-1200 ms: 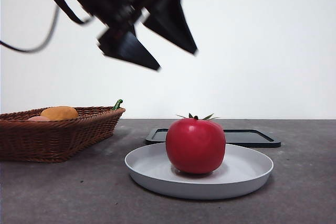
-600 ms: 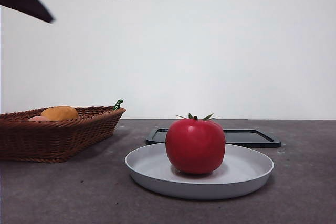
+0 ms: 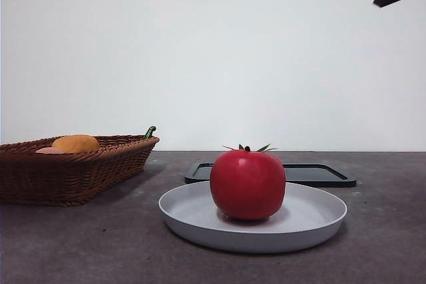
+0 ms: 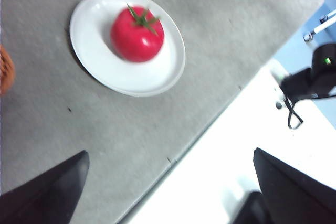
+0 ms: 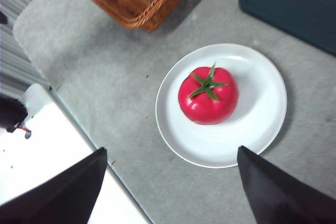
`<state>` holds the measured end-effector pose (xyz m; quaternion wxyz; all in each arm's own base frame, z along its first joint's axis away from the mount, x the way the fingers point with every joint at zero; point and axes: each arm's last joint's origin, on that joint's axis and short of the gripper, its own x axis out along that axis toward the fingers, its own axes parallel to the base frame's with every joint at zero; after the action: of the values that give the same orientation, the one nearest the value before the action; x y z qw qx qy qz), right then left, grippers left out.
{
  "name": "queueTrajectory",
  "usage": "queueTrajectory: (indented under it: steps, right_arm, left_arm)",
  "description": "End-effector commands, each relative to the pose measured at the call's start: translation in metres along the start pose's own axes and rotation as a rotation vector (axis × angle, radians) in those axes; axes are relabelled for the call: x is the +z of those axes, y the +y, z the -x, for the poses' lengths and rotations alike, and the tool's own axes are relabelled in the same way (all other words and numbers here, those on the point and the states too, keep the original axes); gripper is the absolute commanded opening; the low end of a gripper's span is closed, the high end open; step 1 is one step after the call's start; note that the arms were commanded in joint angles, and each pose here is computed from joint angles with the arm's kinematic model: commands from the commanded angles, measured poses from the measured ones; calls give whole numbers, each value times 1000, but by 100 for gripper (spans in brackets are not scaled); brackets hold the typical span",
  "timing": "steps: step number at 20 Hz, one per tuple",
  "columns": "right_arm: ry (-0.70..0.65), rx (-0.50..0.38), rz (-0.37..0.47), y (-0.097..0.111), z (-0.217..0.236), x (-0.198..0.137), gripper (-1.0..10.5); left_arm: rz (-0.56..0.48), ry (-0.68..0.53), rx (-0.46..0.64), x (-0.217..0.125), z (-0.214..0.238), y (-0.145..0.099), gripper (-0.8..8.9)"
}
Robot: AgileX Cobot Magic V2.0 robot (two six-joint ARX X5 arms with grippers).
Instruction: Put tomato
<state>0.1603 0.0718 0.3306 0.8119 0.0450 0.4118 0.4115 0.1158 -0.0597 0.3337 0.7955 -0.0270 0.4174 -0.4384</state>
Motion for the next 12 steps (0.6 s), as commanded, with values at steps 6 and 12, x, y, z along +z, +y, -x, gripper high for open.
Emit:
queueTrajectory:
  steps: [6, 12]
  right_arm:
    - [76, -8, 46, -4, -42, 18, 397]
    - [119, -54, 106, -11, -97, 31, 398]
  left_arm:
    - [-58, -38, -4, 5, 5, -4, 498]
    - [-59, -38, -4, 5, 5, -4, 498]
